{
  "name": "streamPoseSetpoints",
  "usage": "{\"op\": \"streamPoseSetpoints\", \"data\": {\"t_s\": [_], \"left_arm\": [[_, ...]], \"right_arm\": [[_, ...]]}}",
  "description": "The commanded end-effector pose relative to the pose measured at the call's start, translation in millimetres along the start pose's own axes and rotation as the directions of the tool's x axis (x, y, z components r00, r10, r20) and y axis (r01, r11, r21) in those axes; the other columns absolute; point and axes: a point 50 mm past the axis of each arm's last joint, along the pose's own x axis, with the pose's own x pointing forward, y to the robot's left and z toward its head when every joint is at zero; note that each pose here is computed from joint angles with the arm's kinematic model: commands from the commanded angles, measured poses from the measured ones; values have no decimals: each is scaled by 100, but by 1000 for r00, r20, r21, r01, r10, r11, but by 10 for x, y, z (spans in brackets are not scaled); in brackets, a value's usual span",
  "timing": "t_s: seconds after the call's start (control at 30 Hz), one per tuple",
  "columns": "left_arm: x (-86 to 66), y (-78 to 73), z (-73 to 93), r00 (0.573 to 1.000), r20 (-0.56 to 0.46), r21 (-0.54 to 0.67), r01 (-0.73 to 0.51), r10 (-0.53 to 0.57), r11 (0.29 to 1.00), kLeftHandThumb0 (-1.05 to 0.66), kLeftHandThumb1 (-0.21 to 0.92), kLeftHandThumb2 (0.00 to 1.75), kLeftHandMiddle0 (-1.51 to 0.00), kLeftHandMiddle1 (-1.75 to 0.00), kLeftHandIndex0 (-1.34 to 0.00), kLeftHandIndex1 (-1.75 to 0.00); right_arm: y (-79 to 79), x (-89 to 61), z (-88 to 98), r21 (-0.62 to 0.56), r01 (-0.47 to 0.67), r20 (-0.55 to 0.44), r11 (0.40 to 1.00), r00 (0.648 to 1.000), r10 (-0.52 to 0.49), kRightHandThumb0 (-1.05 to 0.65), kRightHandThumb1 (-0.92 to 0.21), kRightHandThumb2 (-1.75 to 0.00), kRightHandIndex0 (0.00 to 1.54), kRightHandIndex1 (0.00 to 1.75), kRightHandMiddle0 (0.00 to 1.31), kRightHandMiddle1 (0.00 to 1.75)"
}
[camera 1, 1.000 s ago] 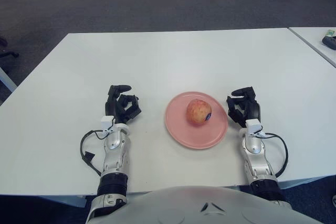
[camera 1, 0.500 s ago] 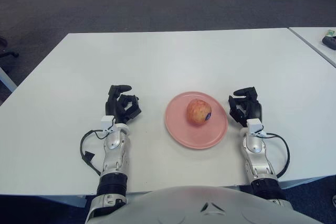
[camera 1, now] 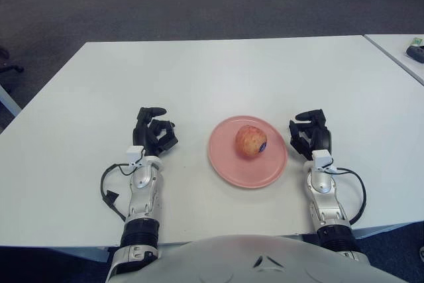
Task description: Put the apple into the plate.
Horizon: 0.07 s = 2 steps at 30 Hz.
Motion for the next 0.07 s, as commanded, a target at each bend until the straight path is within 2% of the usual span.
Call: {"op": "streamPoseSetpoints", "data": {"t_s": [0.0,0.03], "left_arm": [[-37,43,-88,999,-54,7,-8,8,1000,-1,33,132,-58,-175,-41,-172],[-37,43,-87,999,-53,3,-7,8,1000,-1,33,131,-58,-175,-41,-172]], "right_arm": [[3,39,33,5,-2,22,1000,1000,2,-35,-92,-53,52,120,20,175],[3,39,34,7,-3,22,1000,1000,2,-35,-92,-53,52,120,20,175]]}}
